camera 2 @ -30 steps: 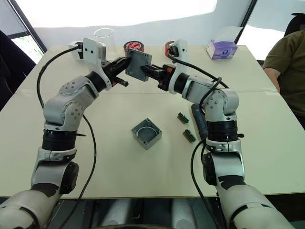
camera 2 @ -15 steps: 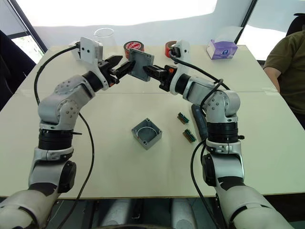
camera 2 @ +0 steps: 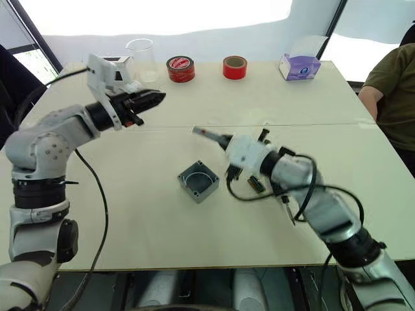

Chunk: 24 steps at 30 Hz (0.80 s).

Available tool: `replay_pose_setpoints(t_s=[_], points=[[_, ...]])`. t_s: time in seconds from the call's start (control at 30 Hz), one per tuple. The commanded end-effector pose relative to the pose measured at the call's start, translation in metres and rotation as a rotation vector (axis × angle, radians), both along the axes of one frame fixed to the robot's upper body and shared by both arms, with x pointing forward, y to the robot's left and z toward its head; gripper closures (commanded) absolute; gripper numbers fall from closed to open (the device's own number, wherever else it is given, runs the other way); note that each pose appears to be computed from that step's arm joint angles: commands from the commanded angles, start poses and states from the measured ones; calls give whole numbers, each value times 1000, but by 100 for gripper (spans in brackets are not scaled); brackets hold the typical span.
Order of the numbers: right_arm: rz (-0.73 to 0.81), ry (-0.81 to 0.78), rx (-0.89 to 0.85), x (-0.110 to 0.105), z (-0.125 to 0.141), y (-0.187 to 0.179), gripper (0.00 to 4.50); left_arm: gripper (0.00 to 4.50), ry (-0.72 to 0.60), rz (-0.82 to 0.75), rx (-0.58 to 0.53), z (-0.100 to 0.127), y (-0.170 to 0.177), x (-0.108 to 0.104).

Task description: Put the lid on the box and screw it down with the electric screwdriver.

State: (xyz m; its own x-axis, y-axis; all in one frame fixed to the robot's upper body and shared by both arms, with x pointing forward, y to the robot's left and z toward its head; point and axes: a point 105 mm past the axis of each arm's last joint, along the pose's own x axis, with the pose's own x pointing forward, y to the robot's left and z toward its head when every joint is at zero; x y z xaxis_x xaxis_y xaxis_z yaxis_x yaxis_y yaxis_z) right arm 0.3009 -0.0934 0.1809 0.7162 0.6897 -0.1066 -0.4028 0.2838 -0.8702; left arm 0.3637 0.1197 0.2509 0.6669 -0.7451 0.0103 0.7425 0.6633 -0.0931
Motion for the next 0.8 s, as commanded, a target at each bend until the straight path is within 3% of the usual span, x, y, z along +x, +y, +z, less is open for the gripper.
replay_pose_setpoints(t_s=[0.03, 0.17, 0.27, 0.53, 0.8], points=[[98, -269, -154, -20, 4, 13, 434, 445, -42, -56, 38, 2, -12, -6], [143, -366, -218, -29, -13, 18, 434, 445, -25, -149, 105, -14, -29, -14], [126, -400, -256, -27, -23, 21, 434, 445, -19, -218, 236, -35, -36, -22], [94, -376, -304, -31, -45, 28, 434, 445, -14, -309, 362, -63, -41, -34], [75, -391, -304, -30, -42, 30, 434, 445, -15, -306, 370, -70, -41, -33]])
